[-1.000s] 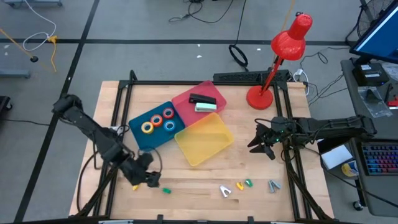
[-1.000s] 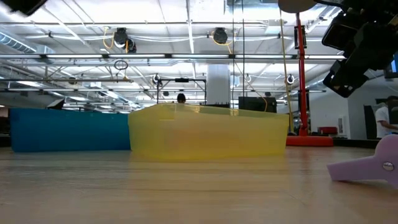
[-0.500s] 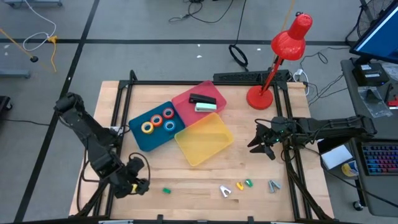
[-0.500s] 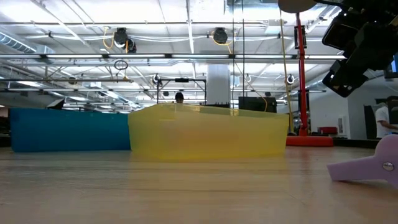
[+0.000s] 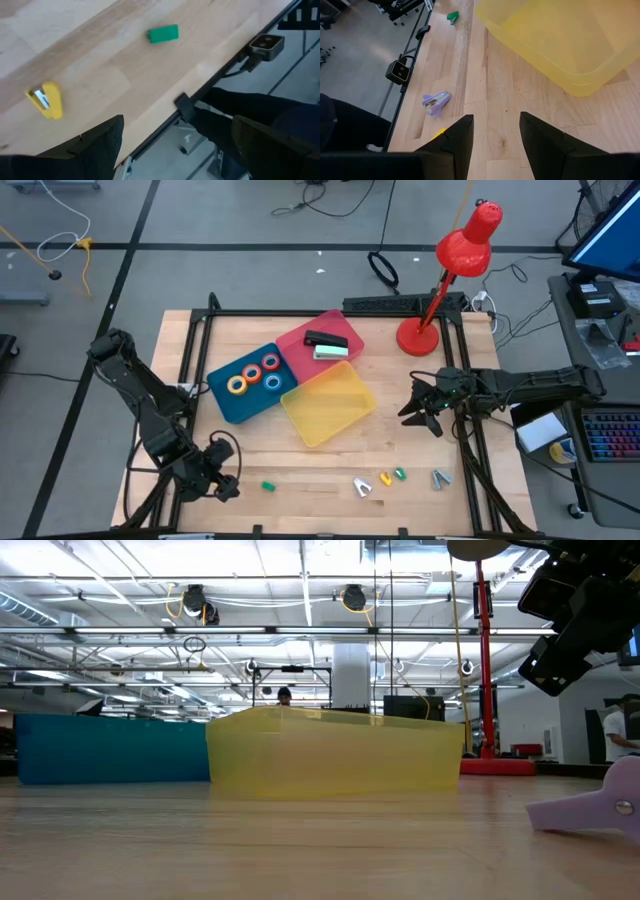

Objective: Pick and place Stapler, Stapler remover, tape
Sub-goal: Put the left yellow stapler into the pink bin

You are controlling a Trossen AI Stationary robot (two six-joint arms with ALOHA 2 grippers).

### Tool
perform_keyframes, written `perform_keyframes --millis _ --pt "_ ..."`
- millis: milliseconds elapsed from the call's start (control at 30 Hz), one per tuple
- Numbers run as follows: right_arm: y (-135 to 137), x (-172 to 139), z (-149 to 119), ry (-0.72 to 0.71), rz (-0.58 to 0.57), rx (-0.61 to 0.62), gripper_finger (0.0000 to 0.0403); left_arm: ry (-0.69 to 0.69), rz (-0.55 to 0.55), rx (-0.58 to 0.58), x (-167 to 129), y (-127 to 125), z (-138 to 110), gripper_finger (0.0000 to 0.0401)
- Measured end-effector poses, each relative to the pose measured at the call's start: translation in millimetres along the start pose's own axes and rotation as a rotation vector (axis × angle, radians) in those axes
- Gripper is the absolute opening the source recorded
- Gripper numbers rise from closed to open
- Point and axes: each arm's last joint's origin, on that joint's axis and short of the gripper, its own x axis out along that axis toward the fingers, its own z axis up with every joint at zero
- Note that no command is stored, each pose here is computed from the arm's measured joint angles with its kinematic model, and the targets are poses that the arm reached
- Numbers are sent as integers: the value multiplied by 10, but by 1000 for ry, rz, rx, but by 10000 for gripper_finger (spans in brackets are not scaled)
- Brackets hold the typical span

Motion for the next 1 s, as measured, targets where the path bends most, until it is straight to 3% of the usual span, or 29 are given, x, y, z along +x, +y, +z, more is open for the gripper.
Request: perform_keyframes --millis 400,800,1000 --pt "0 0 0 0 0 0 155 49 302 -123 185 199 -10 367" --pt "0 0 0 0 0 0 157 99 525 -141 650 314 -78 367" --pt "0 0 1 0 0 0 155 81 574 -137 776 359 -81 367"
